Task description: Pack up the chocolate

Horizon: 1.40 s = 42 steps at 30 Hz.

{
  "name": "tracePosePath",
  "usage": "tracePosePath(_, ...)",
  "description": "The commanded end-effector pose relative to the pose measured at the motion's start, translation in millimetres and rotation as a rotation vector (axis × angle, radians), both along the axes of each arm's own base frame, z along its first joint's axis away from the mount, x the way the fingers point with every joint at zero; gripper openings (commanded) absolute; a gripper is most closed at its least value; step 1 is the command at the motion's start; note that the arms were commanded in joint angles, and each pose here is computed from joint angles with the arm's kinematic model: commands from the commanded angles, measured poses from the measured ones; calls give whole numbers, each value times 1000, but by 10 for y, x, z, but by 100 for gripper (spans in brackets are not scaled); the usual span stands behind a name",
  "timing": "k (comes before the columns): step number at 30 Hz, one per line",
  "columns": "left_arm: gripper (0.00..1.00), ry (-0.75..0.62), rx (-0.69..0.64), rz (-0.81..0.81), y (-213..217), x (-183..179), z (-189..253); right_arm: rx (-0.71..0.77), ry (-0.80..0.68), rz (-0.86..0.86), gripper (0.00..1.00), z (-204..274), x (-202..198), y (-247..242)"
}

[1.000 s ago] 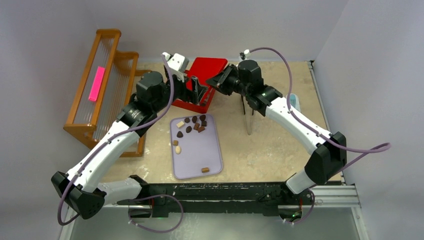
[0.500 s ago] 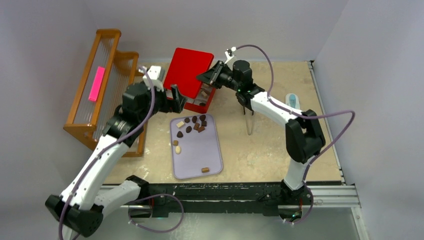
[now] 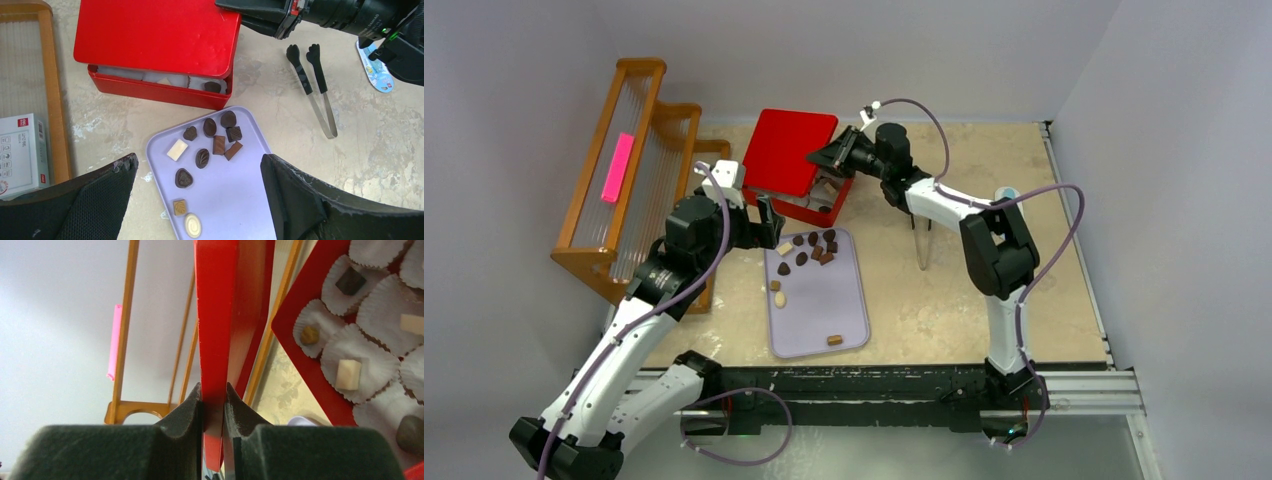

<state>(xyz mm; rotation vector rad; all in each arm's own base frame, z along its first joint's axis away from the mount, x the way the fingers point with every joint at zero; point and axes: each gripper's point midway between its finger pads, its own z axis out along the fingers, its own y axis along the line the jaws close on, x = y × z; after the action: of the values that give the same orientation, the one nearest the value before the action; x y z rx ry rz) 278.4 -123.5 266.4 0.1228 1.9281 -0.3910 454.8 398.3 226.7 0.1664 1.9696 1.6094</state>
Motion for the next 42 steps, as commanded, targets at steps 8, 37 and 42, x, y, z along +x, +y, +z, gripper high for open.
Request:
tracePosePath(8, 92, -63, -6, 5, 35, -10, 145, 158, -56, 27, 6, 393, 161, -50)
tracePosePath(37, 92, -74, 12, 53, 130, 10, 143, 198, 147, -1, 7, -284, 188, -193)
tracePosePath(42, 92, -73, 15, 53, 133, 7, 136, 186, 150, -20, 8, -357, 240, -280)
